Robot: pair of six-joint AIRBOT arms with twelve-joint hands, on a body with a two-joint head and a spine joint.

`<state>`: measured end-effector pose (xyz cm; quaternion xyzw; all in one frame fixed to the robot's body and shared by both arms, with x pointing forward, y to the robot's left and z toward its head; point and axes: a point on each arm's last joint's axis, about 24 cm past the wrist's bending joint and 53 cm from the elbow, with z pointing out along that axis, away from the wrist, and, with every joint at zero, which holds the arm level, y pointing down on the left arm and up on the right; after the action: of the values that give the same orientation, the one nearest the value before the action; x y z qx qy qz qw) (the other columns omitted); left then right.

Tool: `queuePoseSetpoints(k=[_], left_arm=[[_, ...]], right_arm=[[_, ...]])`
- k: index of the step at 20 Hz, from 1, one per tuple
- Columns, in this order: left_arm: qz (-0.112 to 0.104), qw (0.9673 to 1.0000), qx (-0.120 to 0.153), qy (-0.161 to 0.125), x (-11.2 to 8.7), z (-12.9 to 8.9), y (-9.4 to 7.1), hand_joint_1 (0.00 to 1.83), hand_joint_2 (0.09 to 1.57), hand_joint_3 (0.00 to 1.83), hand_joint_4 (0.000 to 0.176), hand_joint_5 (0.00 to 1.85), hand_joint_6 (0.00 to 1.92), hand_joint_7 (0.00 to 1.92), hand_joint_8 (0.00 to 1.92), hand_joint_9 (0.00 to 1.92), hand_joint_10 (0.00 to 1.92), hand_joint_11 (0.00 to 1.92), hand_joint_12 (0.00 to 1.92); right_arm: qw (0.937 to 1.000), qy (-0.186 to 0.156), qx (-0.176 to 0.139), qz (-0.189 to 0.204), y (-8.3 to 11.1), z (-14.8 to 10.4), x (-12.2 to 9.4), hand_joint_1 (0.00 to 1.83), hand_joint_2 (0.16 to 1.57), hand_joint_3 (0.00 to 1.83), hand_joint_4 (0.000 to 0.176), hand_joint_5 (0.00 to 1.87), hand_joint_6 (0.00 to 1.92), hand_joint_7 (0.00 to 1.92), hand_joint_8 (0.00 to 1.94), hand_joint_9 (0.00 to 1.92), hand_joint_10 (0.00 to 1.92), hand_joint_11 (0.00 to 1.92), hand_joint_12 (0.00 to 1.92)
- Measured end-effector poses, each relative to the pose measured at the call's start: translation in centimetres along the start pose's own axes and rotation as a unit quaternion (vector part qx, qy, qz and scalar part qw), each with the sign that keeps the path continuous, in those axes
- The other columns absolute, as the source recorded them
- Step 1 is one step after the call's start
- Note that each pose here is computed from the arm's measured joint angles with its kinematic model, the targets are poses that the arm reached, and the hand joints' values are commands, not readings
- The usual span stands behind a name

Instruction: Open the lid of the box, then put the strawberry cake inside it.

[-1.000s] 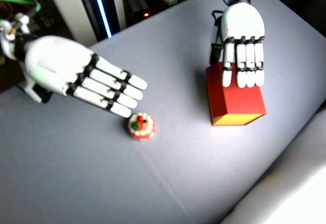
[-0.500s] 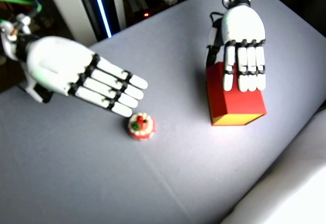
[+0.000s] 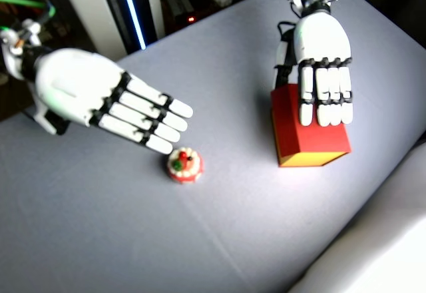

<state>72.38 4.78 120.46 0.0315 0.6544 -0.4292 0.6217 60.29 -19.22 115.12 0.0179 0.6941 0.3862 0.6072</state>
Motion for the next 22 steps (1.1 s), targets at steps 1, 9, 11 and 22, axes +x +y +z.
queuePoseSetpoints(k=[1, 9, 11, 22], left_arm=[[-0.001, 1.0, 0.004, -0.008, -0.5, -0.2, -0.2, 0.64, 1.33, 0.02, 0.076, 0.0, 0.0, 0.0, 0.0, 0.0, 0.0, 0.0, 0.55], [-0.028, 0.9951, 0.014, -0.094, -6.3, -1.7, 0.4, 0.72, 1.33, 0.0, 0.023, 0.04, 0.02, 0.0, 0.0, 0.0, 0.0, 0.0, 0.27], [-0.036, 0.9934, 0.005, -0.109, -7.3, -2.1, 1.2, 0.81, 1.31, 0.0, 0.02, 0.04, 0.02, 0.0, 0.0, 0.0, 0.0, 0.0, 0.37], [-0.114, 0.9703, -0.091, -0.193, -11.8, -6.2, 9.5, 0.77, 1.38, 0.0, 0.021, 0.0, 0.0, 0.0, 0.0, 0.0, 0.0, 0.0, 0.51]], right_arm=[[1.0, 0.0, 0.001, 0.001, 0.0, 0.0, 0.0, 0.49, 1.35, 0.0, 0.0, 0.0, 0.0, 0.0, 0.0, 0.0, 0.0, 0.0, 0.0], [1.0, 0.001, 0.002, 0.0, -0.1, 0.0, 0.1, 0.51, 1.34, 0.0, 0.0, 0.0, 0.0, 0.0, 0.0, 0.0, 0.0, 0.0, 0.0], [1.0, 0.003, 0.003, 0.0, -0.2, -0.1, 0.2, 0.53, 1.34, 0.0, 0.0, 0.0, 0.0, 0.0, 0.0, 0.0, 0.0, 0.0, 0.0], [1.0, 0.005, 0.006, 0.003, -0.4, -0.2, 0.4, 0.6, 1.33, 0.0, 0.0, 0.0, 0.0, 0.0, 0.0, 0.0, 0.0, 0.0, 0.0]])
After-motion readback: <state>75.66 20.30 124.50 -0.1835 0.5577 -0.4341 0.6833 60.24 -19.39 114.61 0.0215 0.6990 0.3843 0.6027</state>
